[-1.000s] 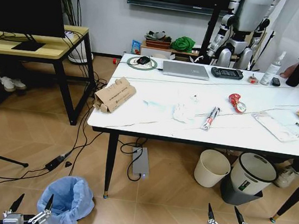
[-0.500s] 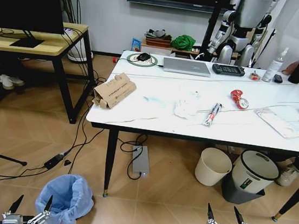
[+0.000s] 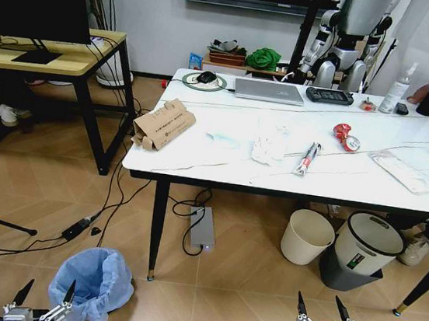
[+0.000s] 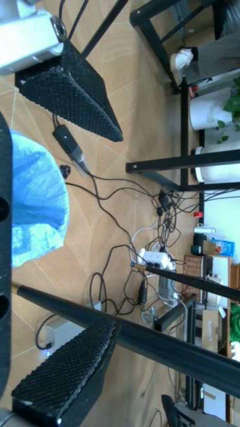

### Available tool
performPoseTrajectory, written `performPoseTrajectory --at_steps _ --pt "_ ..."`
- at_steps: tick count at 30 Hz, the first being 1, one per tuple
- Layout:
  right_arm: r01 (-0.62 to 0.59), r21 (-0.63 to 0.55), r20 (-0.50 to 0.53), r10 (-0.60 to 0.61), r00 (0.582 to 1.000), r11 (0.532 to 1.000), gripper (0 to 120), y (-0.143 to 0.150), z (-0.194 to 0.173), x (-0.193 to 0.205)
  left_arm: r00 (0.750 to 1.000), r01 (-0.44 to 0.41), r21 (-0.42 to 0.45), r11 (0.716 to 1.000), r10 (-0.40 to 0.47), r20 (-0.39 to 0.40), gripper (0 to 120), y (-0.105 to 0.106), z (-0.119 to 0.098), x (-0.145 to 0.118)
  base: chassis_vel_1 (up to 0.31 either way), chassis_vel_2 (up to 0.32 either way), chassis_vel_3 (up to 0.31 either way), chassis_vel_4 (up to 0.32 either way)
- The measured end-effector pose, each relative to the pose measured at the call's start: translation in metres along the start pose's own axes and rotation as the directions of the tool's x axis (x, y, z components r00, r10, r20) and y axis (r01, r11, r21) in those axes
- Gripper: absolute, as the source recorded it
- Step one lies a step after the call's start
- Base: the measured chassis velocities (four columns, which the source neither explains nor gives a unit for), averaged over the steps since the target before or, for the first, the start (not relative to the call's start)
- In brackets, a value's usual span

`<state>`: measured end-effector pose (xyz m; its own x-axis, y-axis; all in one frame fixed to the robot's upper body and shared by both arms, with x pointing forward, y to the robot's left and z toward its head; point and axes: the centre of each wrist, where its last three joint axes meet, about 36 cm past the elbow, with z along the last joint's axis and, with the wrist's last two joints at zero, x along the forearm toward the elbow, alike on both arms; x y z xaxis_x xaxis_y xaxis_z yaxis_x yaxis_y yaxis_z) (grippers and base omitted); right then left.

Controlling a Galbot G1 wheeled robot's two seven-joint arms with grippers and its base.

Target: Pick up the trash bin and place the trash from the table into it.

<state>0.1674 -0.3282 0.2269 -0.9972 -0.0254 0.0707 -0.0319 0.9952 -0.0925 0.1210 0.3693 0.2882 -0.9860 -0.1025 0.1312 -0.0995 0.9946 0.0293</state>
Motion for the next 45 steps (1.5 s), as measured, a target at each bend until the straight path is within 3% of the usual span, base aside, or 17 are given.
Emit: performPoseTrajectory --at_steps 45 --pt "0.005 -0.001 0.002 -0.005 1.0 1.0 100 0.0023 0.0014 0.0026 1.0 -0.002 -0.013 1.0 0.002 0.003 100 -0.0011 0.0026 0.0031 0.0 0.0 0.0 0.0"
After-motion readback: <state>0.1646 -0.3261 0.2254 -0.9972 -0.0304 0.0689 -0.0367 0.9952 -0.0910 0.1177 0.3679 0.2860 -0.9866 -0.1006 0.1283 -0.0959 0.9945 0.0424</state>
